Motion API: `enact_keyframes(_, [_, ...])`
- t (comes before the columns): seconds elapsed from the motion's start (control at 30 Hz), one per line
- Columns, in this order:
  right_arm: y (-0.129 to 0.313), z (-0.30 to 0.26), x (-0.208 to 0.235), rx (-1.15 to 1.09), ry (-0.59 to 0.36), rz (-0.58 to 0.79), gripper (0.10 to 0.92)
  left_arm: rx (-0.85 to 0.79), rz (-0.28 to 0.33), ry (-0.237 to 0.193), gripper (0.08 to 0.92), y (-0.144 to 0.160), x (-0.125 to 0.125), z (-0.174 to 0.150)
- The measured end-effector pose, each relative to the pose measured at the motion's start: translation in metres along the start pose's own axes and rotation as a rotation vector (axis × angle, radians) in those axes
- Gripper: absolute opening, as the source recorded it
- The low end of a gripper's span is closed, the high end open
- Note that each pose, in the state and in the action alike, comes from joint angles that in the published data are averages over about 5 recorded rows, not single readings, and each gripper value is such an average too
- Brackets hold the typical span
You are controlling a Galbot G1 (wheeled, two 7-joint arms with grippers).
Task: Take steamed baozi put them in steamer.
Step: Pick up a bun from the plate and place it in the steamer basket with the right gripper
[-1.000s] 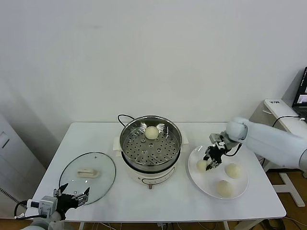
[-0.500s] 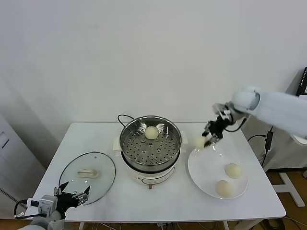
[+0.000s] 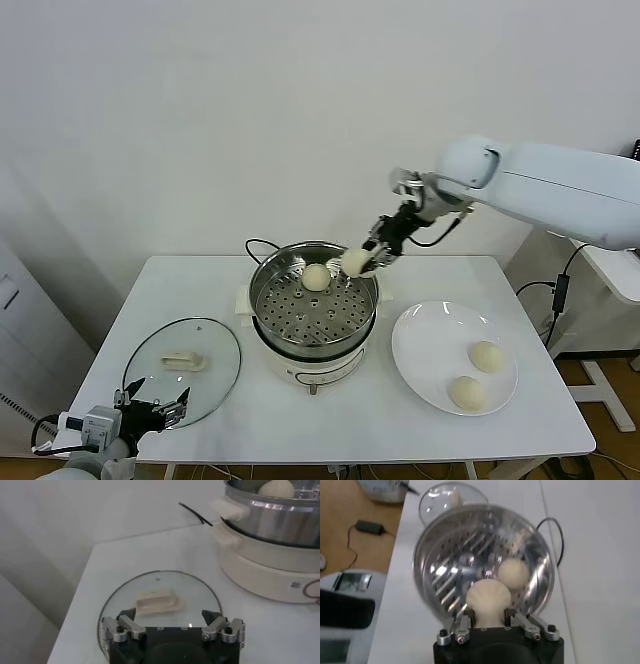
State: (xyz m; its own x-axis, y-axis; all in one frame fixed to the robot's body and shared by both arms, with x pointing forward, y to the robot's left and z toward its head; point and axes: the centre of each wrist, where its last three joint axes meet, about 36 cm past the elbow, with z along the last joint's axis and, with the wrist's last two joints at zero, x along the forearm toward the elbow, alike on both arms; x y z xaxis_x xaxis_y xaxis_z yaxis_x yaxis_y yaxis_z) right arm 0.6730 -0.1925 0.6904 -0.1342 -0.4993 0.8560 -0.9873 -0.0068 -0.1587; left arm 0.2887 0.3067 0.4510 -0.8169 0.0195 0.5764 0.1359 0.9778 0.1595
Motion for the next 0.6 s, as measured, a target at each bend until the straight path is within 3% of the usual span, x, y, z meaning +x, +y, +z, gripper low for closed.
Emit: enact_keyframes(0.6, [0.011,-0.053,-0.131,-0.02,0.041,0.009,0.382,0.002,0.001,0.014,0.823,0.001,-0.005,0.005])
